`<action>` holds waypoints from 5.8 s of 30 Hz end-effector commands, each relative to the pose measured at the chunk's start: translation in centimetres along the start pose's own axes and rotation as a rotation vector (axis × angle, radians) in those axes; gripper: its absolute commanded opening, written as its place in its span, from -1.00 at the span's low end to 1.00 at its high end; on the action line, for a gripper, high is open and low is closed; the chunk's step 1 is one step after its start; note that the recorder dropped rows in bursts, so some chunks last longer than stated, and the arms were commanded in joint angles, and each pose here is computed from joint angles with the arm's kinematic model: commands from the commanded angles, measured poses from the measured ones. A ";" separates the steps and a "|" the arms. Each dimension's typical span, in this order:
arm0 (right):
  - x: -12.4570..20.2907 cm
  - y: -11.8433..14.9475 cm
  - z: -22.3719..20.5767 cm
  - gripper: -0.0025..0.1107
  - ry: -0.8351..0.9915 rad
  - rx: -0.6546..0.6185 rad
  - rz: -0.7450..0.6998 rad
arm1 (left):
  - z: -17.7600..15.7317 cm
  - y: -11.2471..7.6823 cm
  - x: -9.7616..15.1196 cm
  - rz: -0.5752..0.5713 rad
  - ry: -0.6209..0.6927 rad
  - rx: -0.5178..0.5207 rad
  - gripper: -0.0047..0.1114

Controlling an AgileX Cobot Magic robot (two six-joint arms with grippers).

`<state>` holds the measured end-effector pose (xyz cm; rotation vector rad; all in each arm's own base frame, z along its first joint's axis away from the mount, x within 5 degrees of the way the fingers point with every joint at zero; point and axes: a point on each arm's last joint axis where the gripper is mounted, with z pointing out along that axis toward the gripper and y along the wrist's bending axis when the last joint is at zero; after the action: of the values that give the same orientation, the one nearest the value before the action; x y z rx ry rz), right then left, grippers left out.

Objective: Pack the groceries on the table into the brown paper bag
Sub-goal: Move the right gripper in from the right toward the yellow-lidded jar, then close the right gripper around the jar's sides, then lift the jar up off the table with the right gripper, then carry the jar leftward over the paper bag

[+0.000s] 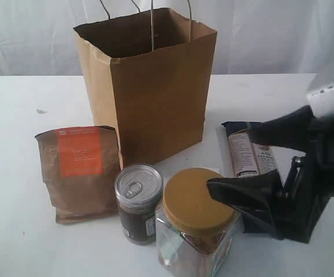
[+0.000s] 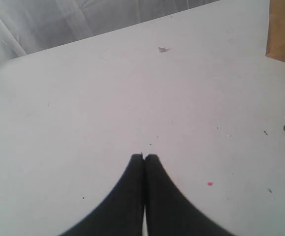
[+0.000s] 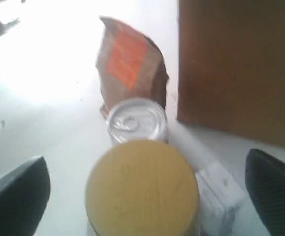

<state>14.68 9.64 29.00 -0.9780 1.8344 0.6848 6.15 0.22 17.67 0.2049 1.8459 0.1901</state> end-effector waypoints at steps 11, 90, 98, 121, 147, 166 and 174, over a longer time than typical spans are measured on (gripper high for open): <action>3.2 2.8 0.3 0.90 -0.176 -0.054 -0.079 | 0.0 0.0 0.0 0.002 -0.008 0.003 -0.92; 4.7 -3.5 9.0 -0.30 0.033 -0.084 -0.008 | 0.0 0.0 0.0 0.002 -0.008 0.003 -0.92; 4.6 -3.5 9.0 -0.53 0.030 -0.087 -0.009 | 0.0 0.0 0.0 0.002 -0.008 0.003 -0.92; -3.1 0.5 0.8 -0.54 -0.301 -0.038 0.024 | 0.0 0.0 0.0 0.002 -0.008 0.003 -0.92; -11.7 -2.7 -5.6 -0.54 -0.530 0.520 -0.032 | 0.0 0.0 0.0 0.002 -0.008 0.003 -0.92; -19.9 -11.2 2.0 -0.54 -0.533 0.530 0.027 | 0.0 0.0 0.0 0.003 -0.009 0.005 -0.92; -21.1 -10.6 4.1 -0.54 -0.558 0.321 -0.070 | 0.0 -0.2 -0.1 0.012 -0.016 0.035 -0.92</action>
<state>31.45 13.87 44.98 -0.5069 1.4046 0.5074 6.15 0.05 17.67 0.2305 1.8421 0.1707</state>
